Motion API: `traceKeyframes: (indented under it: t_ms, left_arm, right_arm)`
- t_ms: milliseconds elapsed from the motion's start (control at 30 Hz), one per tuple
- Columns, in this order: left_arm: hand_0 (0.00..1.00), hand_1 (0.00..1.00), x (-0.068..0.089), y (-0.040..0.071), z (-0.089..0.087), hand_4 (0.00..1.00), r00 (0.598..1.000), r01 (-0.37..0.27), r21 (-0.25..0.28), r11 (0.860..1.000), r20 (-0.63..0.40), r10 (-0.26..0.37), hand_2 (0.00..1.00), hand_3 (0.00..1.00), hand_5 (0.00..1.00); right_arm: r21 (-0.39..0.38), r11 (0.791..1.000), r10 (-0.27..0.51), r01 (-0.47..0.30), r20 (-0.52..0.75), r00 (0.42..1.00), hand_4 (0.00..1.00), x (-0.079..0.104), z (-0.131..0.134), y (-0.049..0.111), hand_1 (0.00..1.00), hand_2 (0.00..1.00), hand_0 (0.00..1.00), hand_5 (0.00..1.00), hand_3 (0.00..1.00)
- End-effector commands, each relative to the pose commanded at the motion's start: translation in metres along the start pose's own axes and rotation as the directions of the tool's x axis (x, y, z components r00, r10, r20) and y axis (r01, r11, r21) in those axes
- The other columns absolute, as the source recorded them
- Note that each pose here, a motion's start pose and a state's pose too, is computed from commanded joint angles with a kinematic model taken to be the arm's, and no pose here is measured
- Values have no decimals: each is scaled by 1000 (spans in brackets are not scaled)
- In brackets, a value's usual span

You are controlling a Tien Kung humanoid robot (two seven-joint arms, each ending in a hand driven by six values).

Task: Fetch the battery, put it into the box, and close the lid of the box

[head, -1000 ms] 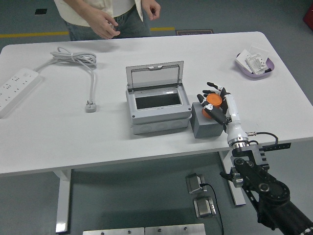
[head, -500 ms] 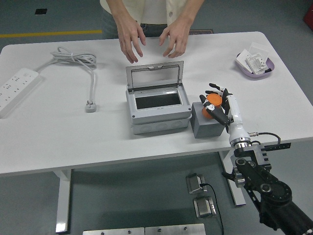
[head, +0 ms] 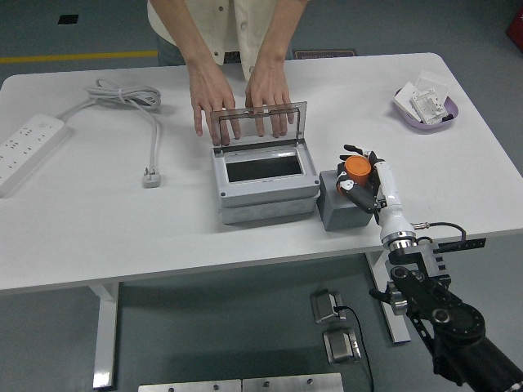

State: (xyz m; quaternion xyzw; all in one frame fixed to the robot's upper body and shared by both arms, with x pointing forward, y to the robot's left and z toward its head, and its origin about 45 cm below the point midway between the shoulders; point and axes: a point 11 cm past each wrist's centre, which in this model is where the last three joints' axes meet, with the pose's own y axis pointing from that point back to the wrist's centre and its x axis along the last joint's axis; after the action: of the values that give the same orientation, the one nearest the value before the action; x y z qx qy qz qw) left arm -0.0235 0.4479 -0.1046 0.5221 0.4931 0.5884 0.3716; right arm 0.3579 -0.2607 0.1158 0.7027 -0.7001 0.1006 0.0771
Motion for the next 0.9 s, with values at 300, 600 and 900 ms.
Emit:
traceKeyframes:
  t_ms: [300, 600, 900]
  left_arm:
    - [593, 691, -1, 0, 1, 806, 1000, 0, -3, 1000, 0, 0, 718, 763, 915]
    - [593, 690, -1, 0, 0, 805, 1000, 1, -5, 1000, -1, -1, 720, 762, 915]
    - [593, 690, -2, 0, 1, 807, 1000, 1, -9, 1000, -2, -1, 718, 762, 915]
  right_arm:
    - [-8, 1000, 6, -6, 22, 1000, 415, 0, 1, 0, 691, 677, 674, 72, 734]
    - [-34, 999, 23, -20, 97, 995, 146, -1, 3, 2, 662, 629, 667, 43, 693]
    - [-33, 999, 32, -27, 153, 988, 2, -2, -1, 1, 552, 512, 596, 2, 482]
